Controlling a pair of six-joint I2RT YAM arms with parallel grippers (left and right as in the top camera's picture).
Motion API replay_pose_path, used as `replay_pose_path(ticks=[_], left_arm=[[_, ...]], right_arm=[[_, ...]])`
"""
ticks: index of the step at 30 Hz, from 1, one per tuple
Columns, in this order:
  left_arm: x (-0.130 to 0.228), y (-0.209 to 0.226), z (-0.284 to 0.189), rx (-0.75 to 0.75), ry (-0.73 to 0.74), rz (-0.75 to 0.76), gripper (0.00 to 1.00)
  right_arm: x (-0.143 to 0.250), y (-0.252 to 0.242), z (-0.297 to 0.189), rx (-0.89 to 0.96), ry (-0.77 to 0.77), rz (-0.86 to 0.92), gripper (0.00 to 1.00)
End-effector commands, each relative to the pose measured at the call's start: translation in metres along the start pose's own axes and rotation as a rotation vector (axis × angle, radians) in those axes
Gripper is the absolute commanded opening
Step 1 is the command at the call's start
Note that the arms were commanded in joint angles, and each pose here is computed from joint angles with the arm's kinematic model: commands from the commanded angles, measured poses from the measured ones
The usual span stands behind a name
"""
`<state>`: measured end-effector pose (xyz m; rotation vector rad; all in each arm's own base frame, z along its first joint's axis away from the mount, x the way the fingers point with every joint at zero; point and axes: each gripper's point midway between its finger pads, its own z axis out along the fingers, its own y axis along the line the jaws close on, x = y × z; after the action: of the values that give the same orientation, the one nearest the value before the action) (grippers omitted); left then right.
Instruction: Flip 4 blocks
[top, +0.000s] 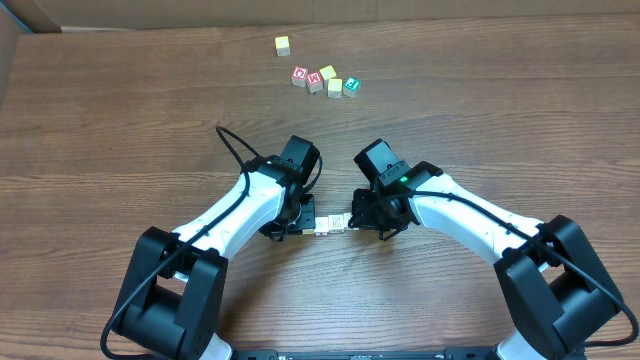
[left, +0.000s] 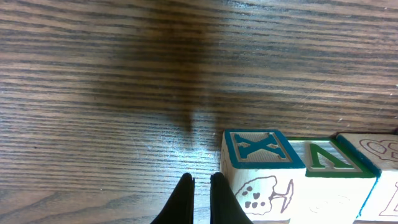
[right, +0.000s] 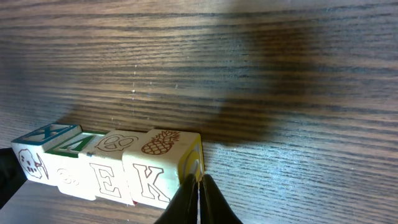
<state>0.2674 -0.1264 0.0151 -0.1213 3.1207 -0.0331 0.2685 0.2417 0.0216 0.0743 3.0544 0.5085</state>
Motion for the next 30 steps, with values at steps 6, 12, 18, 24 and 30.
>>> replay_pose_path(ticks=[6, 12, 18, 24, 30], left_arm=[[-0.002, -0.003, 0.004, 0.019, -0.002, 0.017, 0.04], [-0.002, -0.003, 0.004, 0.020, -0.004, 0.017, 0.04], [-0.003, -0.004, 0.004, 0.021, -0.006, 0.017, 0.04], [-0.006, -0.005, 0.004, 0.028, -0.018, 0.017, 0.04], [-0.008, -0.007, 0.004, 0.034, -0.028, 0.017, 0.04]], right_arm=[[0.007, 0.008, -0.002, -0.044, 0.026, -0.003, 0.06], [0.007, 0.005, 0.000, -0.034, 0.025, -0.002, 0.07], [0.008, -0.002, 0.003, -0.005, 0.018, 0.105, 0.07], [0.006, 0.000, 0.003, -0.014, 0.008, 0.103, 0.07], [0.002, 0.002, 0.003, -0.023, -0.007, 0.133, 0.07]])
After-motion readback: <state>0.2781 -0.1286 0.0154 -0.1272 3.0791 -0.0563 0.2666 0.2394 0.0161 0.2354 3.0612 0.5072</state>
